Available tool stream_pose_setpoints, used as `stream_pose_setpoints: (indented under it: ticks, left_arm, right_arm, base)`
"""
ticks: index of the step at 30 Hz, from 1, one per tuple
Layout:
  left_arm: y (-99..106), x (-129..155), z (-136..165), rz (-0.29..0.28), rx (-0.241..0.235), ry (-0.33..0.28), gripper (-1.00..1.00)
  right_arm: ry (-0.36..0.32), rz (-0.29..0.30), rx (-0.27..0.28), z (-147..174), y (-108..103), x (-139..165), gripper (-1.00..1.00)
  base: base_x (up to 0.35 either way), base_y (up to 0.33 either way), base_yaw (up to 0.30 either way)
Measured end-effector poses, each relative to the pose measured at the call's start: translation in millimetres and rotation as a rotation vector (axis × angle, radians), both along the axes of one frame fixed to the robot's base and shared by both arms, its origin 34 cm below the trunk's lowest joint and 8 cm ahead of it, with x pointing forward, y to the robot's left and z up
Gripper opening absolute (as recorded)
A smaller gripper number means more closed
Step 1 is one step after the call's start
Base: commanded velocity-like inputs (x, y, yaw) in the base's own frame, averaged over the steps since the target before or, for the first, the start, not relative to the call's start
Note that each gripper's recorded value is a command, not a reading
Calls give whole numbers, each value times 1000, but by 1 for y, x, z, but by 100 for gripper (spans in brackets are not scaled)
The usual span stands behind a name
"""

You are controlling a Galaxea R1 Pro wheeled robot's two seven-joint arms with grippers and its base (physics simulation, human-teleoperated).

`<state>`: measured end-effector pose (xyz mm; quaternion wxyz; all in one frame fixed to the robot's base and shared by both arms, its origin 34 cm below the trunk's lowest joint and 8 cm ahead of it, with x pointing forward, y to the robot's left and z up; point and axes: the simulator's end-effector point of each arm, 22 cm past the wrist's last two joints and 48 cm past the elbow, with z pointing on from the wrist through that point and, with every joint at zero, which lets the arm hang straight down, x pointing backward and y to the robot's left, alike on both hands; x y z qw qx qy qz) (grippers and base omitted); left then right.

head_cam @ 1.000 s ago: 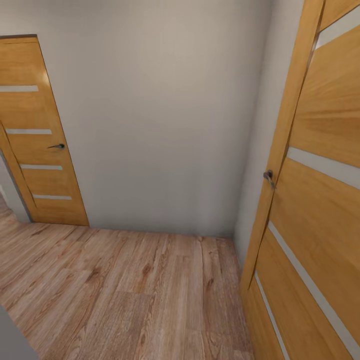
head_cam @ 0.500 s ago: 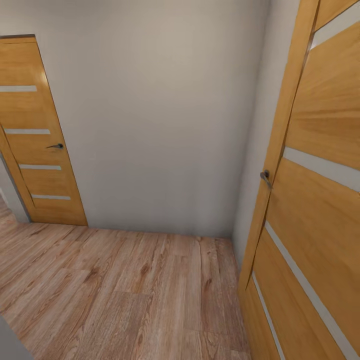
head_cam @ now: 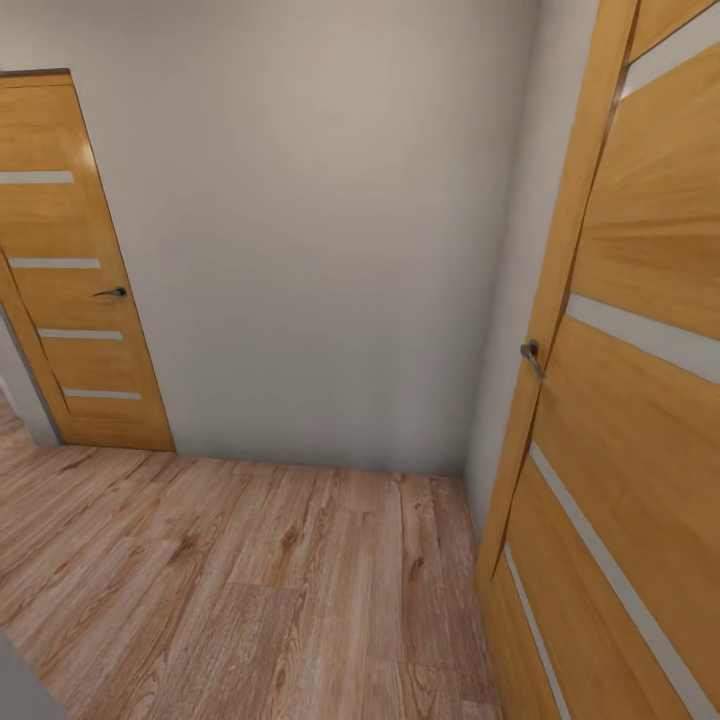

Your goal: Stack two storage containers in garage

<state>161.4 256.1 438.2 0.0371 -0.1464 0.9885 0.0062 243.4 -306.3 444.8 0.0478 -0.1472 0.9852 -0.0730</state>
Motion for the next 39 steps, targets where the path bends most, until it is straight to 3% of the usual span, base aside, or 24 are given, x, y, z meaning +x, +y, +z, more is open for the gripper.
stream_pose_setpoints:
  ticks: [14,39]
  left_arm:
    - [0,-1,0,-1,-2,2,100]
    - [-1,-1,0,-1,-3,4,100]
  right_arm:
    - [0,2,0,0,0,0,100]
    - [1,3,1,0,0,-1,100]
  base:
    - [36,0,0]
    - [303,0,0]
